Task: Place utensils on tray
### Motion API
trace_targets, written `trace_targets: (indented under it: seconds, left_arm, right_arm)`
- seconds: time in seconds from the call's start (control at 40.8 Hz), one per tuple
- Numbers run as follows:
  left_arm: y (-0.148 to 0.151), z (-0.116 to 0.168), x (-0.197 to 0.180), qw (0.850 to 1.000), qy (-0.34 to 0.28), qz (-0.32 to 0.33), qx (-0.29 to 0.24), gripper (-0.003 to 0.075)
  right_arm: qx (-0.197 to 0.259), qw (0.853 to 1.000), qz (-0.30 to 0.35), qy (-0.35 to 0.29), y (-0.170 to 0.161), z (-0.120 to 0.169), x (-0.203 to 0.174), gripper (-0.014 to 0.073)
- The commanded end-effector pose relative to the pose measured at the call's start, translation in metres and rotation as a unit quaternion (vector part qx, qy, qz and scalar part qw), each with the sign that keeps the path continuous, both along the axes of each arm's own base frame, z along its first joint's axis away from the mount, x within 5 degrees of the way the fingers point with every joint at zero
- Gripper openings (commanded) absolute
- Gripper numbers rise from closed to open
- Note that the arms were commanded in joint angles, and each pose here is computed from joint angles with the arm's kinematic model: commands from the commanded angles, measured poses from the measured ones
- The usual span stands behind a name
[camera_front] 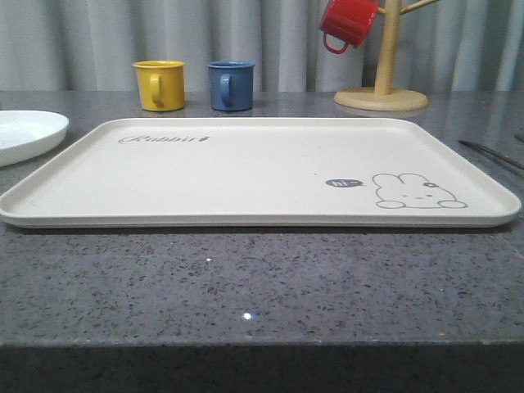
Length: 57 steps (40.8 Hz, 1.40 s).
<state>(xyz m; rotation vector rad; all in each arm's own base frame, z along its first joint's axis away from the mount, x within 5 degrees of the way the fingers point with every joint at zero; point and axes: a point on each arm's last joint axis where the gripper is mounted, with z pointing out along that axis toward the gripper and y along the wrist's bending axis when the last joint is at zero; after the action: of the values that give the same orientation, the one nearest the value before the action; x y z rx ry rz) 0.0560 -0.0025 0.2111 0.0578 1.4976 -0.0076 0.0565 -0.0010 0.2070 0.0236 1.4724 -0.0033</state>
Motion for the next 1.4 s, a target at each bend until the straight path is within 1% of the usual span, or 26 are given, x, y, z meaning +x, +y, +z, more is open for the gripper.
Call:
trace_targets:
  seconds: [0.0,0.319,0.466,0.539,0.588,0.662,0.735,0.784,0.833,0.882,0.931,1.005,1.054,1.201,1.25,1.274,1.299,1.323,1.348,1.372]
  left_arm:
    - [0.001,0.009,-0.003,0.998,-0.055,0.003,-0.009,-0.0018]
    - [0.001,0.009,-0.003,0.998,-0.055,0.003,-0.009,-0.0018]
    - [0.001,0.013,-0.004,0.997,-0.076,0.004,-0.010,-0.0018]
    - [0.001,0.028,-0.007,0.995,-0.103,0.004,-0.011,-0.0018]
    - [0.001,0.047,-0.013,0.993,-0.118,0.004,-0.006,-0.0018]
    - [0.001,0.080,-0.022,0.993,-0.121,0.004,0.003,-0.0018]
    - [0.001,0.118,-0.029,0.994,-0.105,0.002,0.004,-0.0018]
    - [0.001,0.142,-0.030,0.997,-0.077,0.001,0.006,-0.0018]
    - [0.000,0.161,-0.023,1.000,-0.027,-0.001,0.008,-0.0018]
    - [0.000,0.171,-0.013,1.000,0.018,-0.002,0.010,-0.0018]
    - [-0.001,0.174,0.001,0.999,0.053,-0.003,0.012,-0.0018]
    - [-0.001,0.168,0.019,0.996,0.090,-0.003,0.013,-0.0018]
    - [-0.002,0.163,0.029,0.993,0.114,-0.003,0.014,-0.0018]
    - [-0.003,0.154,0.050,0.987,0.159,-0.004,0.016,-0.0018]
    - [-0.003,0.152,0.053,0.986,0.165,-0.004,0.016,-0.0015]
    - [-0.003,0.152,0.054,0.986,0.167,-0.004,0.016,-0.0001]
    - [-0.003,0.151,0.055,0.985,0.169,-0.004,0.016,0.0038]
    - [-0.003,0.151,0.055,0.985,0.170,-0.004,0.016,0.0104]
    - [-0.003,0.151,0.055,0.985,0.170,-0.004,0.016,0.0191]
    - [-0.003,0.151,0.055,0.985,0.169,-0.004,0.016,0.0272]
  right_arm:
    - [-0.005,0.998,-0.003,-0.059,0.000,0.013,-0.004,-0.0069]
    - [-0.005,0.998,-0.003,-0.059,0.000,0.013,-0.004,-0.0069]
    - [-0.005,0.998,-0.003,-0.066,0.000,0.015,-0.004,-0.0069]
    - [-0.001,0.997,-0.002,-0.078,0.000,0.032,-0.008,-0.0069]
    - [-0.001,0.997,-0.002,-0.071,0.000,0.048,-0.013,-0.0069]
    - [-0.001,0.998,-0.001,-0.063,0.001,0.079,-0.024,-0.0069]
    - [-0.001,0.999,0.000,-0.044,0.001,0.109,-0.031,-0.0069]
    - [0.000,1.000,0.001,-0.026,0.001,0.129,-0.033,-0.0069]
    - [0.000,1.000,0.001,-0.003,0.001,0.148,-0.029,-0.0069]
    - [0.000,1.000,0.002,0.025,0.001,0.160,-0.022,-0.0069]
    - [0.001,0.998,0.002,0.068,0.001,0.164,-0.010,-0.0069]
    - [0.002,0.994,0.002,0.107,0.000,0.160,0.007,-0.0069]
    - [0.002,0.992,0.002,0.126,0.000,0.157,0.016,-0.0069]
    - [0.004,0.985,0.002,0.173,0.000,0.149,0.037,-0.0068]
    - [0.004,0.983,0.002,0.186,0.000,0.146,0.041,-0.0041]
    - [0.004,0.982,0.002,0.191,0.000,0.145,0.043,0.0005]
    - [0.004,0.981,0.002,0.194,0.000,0.145,0.044,0.0073]
    - [0.004,0.981,0.002,0.195,0.000,0.145,0.045,0.0140]
    - [0.004,0.980,0.002,0.197,0.000,0.144,0.047,0.0222]
    - [0.004,0.980,0.002,0.197,0.000,0.144,0.047,0.0279]
